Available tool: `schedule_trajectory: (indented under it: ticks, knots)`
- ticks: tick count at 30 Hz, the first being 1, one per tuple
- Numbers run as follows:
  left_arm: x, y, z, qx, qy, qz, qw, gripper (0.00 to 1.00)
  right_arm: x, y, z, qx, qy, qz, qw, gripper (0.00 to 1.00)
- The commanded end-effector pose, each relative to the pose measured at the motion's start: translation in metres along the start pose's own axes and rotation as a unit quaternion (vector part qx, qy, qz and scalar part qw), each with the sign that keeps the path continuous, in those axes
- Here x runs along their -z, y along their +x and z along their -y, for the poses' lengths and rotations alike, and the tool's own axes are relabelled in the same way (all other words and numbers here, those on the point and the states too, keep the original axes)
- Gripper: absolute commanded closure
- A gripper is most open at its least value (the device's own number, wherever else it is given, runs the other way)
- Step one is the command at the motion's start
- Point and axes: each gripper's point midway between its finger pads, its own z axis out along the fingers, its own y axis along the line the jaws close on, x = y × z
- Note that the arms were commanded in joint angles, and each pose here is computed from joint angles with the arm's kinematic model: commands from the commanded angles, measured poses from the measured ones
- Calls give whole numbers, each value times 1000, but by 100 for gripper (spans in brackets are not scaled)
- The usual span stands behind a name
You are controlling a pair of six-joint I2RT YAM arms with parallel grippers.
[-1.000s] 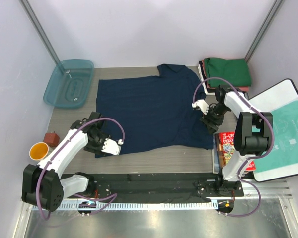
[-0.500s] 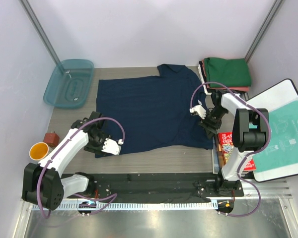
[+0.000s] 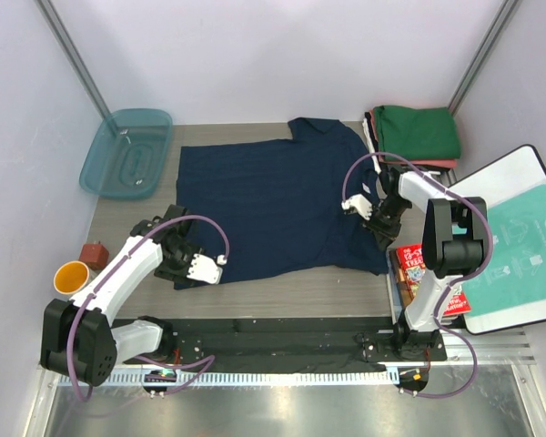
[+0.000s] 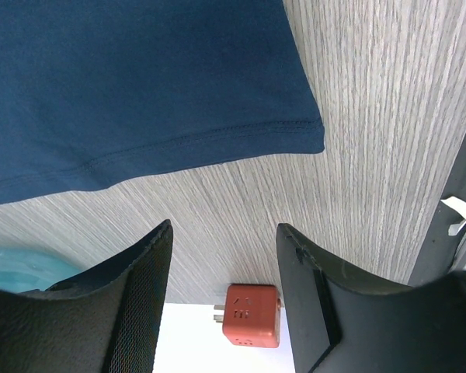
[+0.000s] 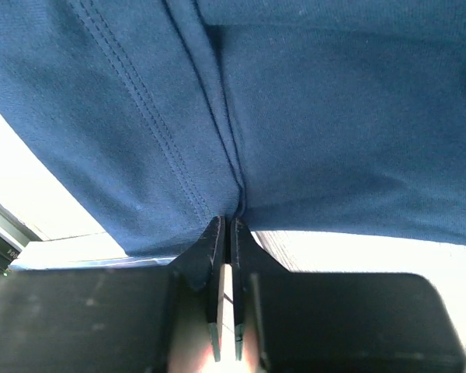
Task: Fold and stack the t-shirts
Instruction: Fold the tshirt
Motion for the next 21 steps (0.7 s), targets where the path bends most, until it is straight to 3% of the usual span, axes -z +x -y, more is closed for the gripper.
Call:
schedule_trajectory:
  ticks: [1, 4, 11, 21]
  knots:
    - [5, -3, -4, 4, -6, 1, 1000, 43, 4, 1, 6, -4, 10, -11, 1000, 94]
    - [5, -5, -4, 4, -6, 4, 1000, 43, 8, -7, 21, -9, 37, -1, 999, 99]
    - [3, -4, 8, 8, 12, 0, 1000, 43, 37, -33, 56, -16, 107, 34, 994, 99]
    - [-9, -6, 29, 23, 47, 2, 999, 37, 53, -43, 59, 2, 121, 33, 992, 99]
